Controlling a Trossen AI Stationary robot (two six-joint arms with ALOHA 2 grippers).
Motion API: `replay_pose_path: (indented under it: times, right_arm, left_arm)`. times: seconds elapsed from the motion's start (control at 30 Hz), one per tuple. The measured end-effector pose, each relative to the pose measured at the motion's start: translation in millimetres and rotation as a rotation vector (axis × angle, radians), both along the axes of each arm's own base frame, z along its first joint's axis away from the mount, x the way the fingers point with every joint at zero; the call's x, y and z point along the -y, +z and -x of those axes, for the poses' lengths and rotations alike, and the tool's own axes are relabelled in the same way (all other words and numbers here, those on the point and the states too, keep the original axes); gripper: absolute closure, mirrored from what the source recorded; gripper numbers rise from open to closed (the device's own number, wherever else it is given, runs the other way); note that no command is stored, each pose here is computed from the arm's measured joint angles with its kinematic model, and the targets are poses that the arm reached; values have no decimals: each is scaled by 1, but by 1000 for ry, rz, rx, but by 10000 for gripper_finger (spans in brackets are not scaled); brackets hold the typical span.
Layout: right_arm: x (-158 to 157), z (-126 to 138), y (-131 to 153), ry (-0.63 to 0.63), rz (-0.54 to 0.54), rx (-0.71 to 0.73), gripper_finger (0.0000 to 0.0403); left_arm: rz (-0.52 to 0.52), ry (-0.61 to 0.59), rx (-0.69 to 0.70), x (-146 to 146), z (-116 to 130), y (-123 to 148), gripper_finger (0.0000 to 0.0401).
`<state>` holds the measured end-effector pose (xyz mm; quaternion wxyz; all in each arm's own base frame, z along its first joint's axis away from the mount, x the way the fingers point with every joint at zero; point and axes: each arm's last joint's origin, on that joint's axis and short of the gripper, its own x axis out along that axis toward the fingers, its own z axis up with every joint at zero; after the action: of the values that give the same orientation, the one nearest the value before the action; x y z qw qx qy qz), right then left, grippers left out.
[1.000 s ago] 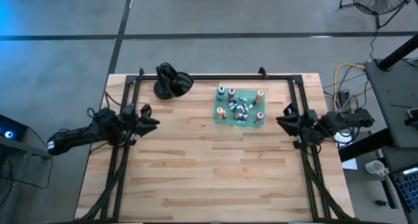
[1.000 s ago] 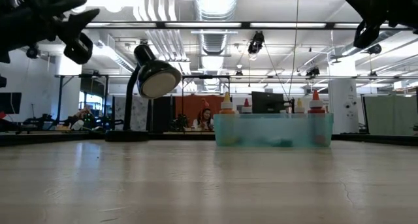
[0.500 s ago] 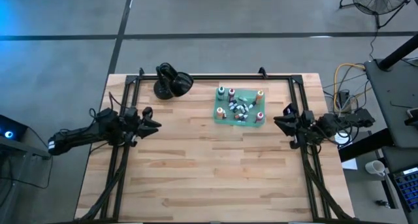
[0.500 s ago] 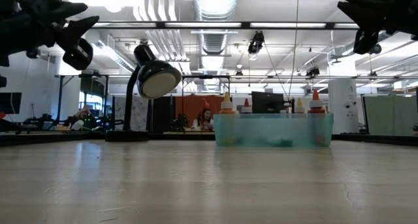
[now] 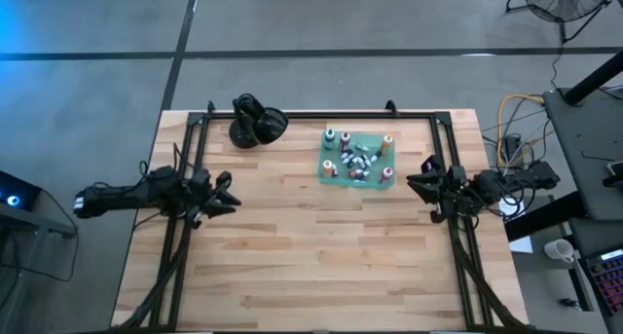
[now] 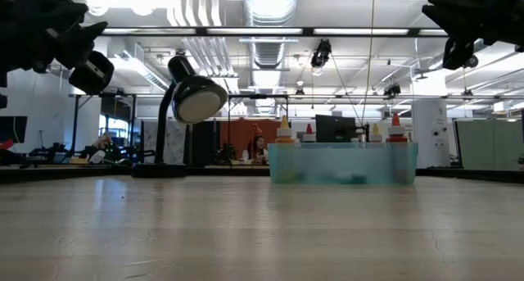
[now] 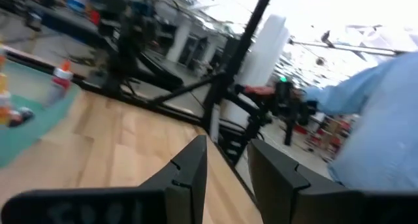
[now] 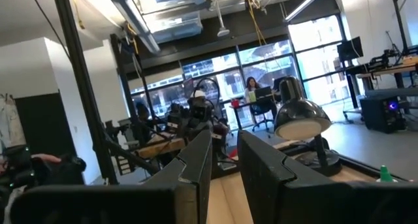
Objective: Pick & Place food coloring
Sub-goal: Return to Home Position
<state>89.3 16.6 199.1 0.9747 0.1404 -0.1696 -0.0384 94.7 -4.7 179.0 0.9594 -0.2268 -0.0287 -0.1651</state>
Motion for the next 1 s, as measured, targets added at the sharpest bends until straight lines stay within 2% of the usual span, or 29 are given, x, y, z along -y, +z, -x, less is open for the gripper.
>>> replay_pose_path:
  times: [0.13, 0.27, 0.47, 0.77, 1.0]
  right_arm:
    - [0, 0, -3, 0, 8, -26, 335]
    - [0, -1, -7, -5, 25, -77, 335]
    - [2, -5, -27, -37, 86, -276, 335]
    - [3, -5, -26, -49, 82, -273, 335]
    - [16, -6, -26, -180, 63, -278, 335]
  left_arm:
    - [0, -59, -6, 6, 0, -1, 316]
    - [0, -68, -7, 6, 0, -1, 316]
    - [0, -63, -9, 6, 0, -1, 316]
    - [0, -61, -10, 6, 0, -2, 316]
    - [0, -61, -14, 6, 0, -2, 316]
